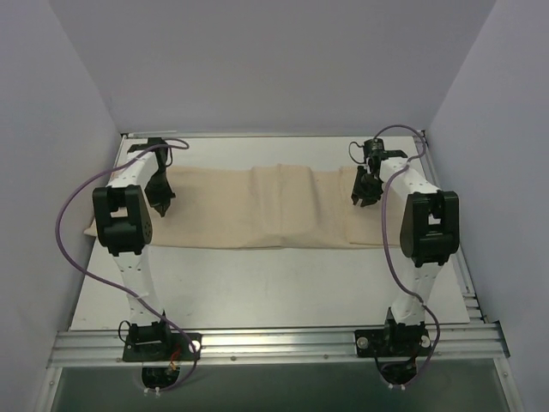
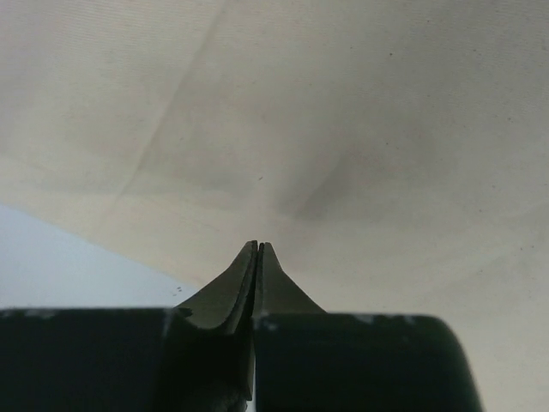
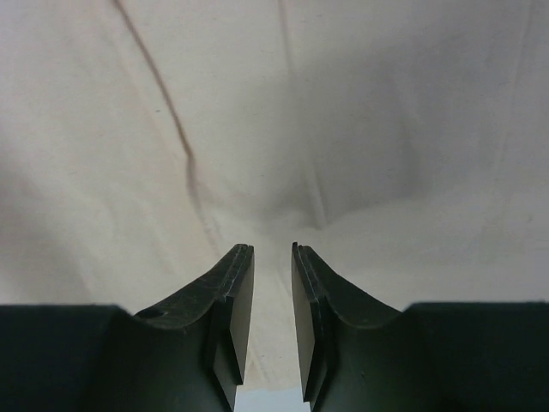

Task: Open and lay out the surgical kit
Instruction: Open the surgical kit at the center of the board.

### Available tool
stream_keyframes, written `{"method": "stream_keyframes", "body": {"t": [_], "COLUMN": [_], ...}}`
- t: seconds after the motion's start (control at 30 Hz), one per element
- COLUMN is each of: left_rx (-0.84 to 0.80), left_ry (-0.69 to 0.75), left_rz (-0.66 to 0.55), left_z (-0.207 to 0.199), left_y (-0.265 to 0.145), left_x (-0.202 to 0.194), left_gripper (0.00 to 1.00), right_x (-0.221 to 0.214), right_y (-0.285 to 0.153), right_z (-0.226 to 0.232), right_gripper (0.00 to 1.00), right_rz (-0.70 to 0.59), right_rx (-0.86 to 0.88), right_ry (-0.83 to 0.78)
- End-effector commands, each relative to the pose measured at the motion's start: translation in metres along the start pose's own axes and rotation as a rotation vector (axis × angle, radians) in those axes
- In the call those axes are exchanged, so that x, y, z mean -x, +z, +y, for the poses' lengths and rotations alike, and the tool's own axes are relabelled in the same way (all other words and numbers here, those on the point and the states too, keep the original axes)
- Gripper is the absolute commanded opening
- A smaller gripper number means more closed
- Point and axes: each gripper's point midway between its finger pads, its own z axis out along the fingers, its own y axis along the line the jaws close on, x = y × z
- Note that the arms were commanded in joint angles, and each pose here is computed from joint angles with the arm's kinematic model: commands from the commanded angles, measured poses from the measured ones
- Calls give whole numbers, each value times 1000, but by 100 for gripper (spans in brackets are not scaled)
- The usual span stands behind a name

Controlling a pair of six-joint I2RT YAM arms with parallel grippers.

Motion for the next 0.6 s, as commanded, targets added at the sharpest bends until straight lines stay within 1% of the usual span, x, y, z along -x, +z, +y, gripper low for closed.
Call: {"method": "stream_keyframes", "body": {"t": [0.0,0.1,0.23,0.37,0.4,0.47,0.53,0.57], "left_rx": [-116,-127,-119,-146,-152,-147,-151,-152], "left_ry": [-80,-92,-133,-187,-189,-184,-181,-178], "left_rz": [49,79,111,167,178,184,172,169], "left_z": [-18,-22,-11,-2,-2,0,0,0], "left_y": [19,32,48,64,67,69,67,66], "left_x": [0,-2,-3,-11,-14,-15,-11,-10], "left_gripper": [2,2,2,2,2,2,2,2], "right_x": [-5,-6,-6,-2,7,10,24,29], "right_y": [15,31,51,73,74,80,73,67], "right_z": [-16,-24,-19,-17,-14,-13,-9,-8], "right_gripper": [25,25,25,24,24,24,24,27], "right_rz": [6,17,41,63,46,56,34,15], "right_rx": [-77,-124,-128,-126,-117,-124,-125,-132], "right_ry": [-17,-32,-73,-68,-69,-74,-83,-90]}}
